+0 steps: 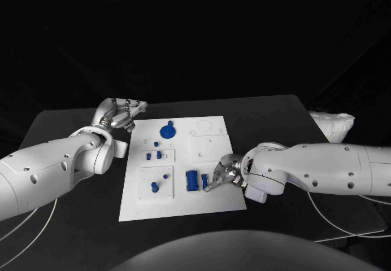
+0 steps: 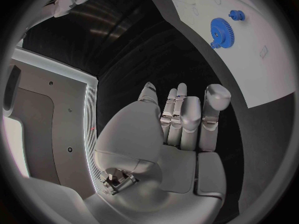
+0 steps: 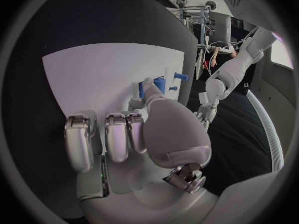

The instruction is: Assemble the parts on the task board

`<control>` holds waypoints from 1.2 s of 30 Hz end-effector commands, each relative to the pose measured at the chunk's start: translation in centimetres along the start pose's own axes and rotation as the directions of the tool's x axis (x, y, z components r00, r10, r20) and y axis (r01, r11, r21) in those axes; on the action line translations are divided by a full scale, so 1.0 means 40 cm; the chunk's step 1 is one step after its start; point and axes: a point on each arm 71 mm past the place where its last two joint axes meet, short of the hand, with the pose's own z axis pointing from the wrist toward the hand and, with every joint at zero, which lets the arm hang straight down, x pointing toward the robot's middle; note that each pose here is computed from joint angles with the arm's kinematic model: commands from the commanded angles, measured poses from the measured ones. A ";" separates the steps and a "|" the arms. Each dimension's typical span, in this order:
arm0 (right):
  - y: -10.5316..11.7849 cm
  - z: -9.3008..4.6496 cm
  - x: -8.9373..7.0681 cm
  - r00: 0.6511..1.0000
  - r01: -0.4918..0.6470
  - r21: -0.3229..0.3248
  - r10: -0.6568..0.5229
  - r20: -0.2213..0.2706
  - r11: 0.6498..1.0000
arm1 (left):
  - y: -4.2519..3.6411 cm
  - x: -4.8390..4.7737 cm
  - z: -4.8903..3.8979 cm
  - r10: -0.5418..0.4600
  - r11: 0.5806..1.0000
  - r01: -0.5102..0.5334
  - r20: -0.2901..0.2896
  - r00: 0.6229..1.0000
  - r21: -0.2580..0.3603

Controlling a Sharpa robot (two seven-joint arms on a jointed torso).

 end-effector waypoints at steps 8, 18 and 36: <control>0.013 -0.018 -0.014 0.992 -0.113 -0.161 0.120 0.035 0.981 | -0.004 0.004 0.000 -0.005 1.000 0.005 -0.014 1.000 0.010; 0.074 -0.075 -0.139 0.886 -0.245 -0.592 0.425 0.185 0.768 | -0.012 0.007 -0.005 -0.007 0.999 0.007 -0.001 1.000 0.034; 0.172 -0.069 -0.197 0.875 -0.227 -0.850 0.482 0.036 0.475 | -0.061 0.074 -0.070 -0.163 0.973 0.156 0.026 0.986 0.172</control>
